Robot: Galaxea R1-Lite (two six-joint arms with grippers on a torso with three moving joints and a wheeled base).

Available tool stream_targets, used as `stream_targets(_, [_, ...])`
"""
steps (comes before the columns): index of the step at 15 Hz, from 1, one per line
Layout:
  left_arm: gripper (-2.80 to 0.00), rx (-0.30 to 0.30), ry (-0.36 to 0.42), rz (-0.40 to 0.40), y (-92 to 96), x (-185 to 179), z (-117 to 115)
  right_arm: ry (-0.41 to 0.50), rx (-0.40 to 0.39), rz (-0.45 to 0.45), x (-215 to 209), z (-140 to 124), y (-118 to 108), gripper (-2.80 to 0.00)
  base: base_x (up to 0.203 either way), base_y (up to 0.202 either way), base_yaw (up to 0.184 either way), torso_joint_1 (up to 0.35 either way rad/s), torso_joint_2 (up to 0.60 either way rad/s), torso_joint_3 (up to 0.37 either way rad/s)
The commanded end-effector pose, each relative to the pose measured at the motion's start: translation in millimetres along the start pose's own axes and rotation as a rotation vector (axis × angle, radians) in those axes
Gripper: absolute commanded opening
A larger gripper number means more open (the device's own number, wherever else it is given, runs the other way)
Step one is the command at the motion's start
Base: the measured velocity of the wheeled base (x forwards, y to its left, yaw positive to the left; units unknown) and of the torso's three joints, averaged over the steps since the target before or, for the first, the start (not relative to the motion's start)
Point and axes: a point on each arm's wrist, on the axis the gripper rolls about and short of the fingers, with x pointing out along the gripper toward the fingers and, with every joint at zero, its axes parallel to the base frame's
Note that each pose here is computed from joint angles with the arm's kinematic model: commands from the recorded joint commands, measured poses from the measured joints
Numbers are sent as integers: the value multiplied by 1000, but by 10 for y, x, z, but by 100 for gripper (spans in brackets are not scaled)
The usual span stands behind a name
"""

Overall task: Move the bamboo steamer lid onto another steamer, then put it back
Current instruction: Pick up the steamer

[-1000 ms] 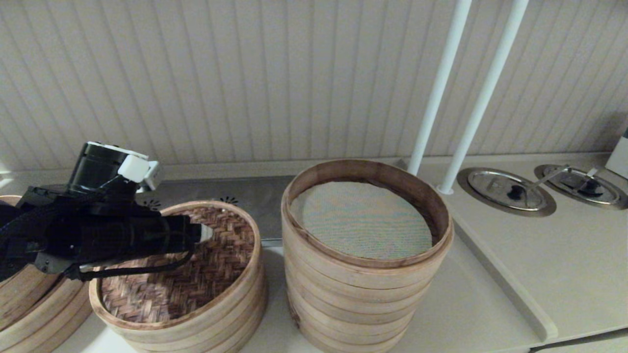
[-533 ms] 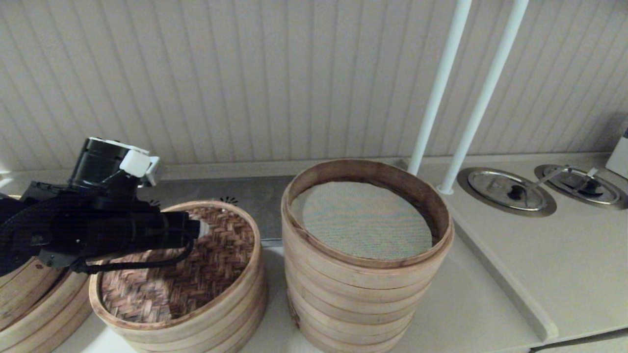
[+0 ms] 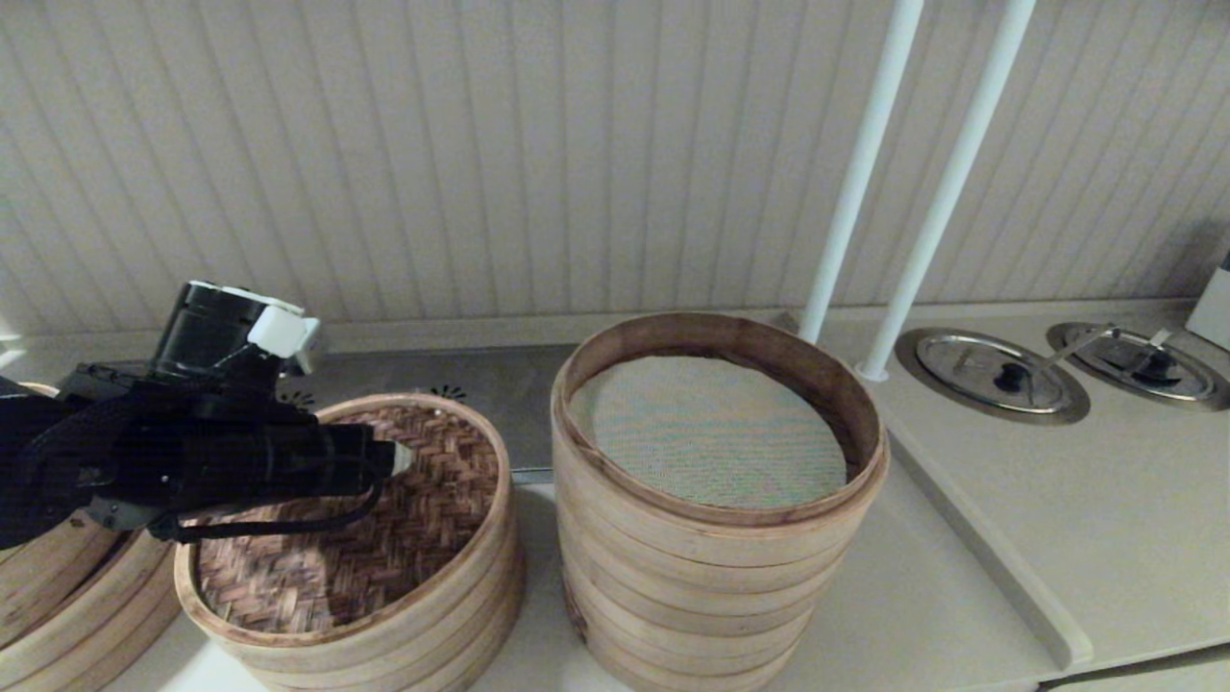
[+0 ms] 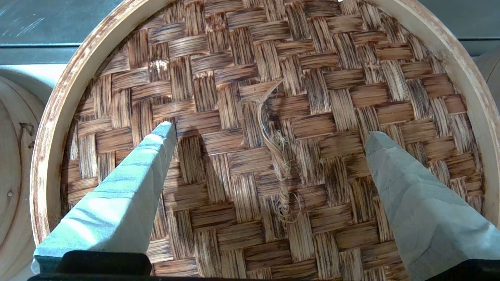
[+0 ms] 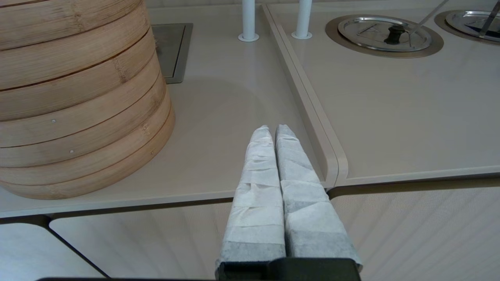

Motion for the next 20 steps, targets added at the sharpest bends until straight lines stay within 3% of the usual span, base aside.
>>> stream_targets(1, [0,-5,-2,5,12,-1,3,5,0,1,3,-8,0,-280,0,0,0,0,0,0])
stream_targets(2, [-280,-5,-2,6,14,-1,4,3,0,1,2,-4,0,-280,0,0,0,0,0,0])
stream_targets(15, [-280,-8,5,3,1,37,6,3,0,-1,2,-4,0,-280,0,0,0,0,0,0])
stream_targets(20, [-280,-32,-66,-8,10,-93,160,3,0,0,2,-4,0,-280,0,0,0,0,0,0])
